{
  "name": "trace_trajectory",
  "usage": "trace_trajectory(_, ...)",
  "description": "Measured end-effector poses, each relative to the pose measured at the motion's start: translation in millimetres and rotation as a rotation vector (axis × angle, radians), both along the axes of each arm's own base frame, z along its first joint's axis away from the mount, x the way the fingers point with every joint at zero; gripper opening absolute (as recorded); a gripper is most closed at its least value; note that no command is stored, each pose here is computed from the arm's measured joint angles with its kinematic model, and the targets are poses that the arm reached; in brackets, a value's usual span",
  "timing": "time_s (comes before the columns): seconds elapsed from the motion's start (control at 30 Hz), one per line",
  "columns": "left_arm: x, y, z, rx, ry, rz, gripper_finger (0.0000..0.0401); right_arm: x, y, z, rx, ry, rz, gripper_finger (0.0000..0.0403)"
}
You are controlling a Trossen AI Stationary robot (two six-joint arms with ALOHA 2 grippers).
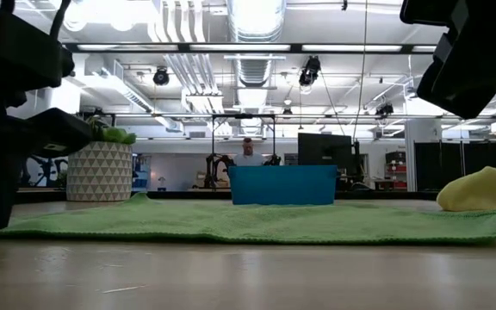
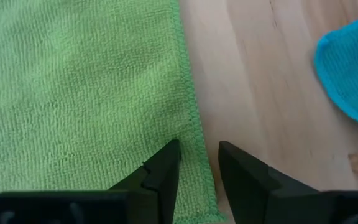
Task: Fold microfiber towels
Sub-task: Fold the green microfiber cloth
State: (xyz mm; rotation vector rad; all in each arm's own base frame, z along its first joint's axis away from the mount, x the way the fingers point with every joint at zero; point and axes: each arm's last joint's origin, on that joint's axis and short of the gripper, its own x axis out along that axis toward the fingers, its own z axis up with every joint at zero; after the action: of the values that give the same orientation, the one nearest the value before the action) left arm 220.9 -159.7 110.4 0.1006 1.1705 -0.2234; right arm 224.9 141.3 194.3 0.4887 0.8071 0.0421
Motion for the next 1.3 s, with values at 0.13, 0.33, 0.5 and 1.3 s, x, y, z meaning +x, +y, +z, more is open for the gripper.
trace_trajectory(0.13,4,-3,-7,0.030,0.065,-0.005,0.0071,-1,1,0,0.004,0.003,0.011,0.0008)
trace_trajectory(0.33,7,-5,0,0.035,0.056,-0.005,0.0008,-2,4,0,-0.010,0.002,0.063,0.0009)
trace_trajectory(0.5,7,-4,7,0.039,0.027,0.012,0.0002,-1,8,-3,-0.090,-0.030,0.223,0.0016)
trace_trajectory(1.3,8,-4,8,-0.004,0.025,0.047,0.0000,44,29,-72,-0.286,0.149,0.424,0.0173)
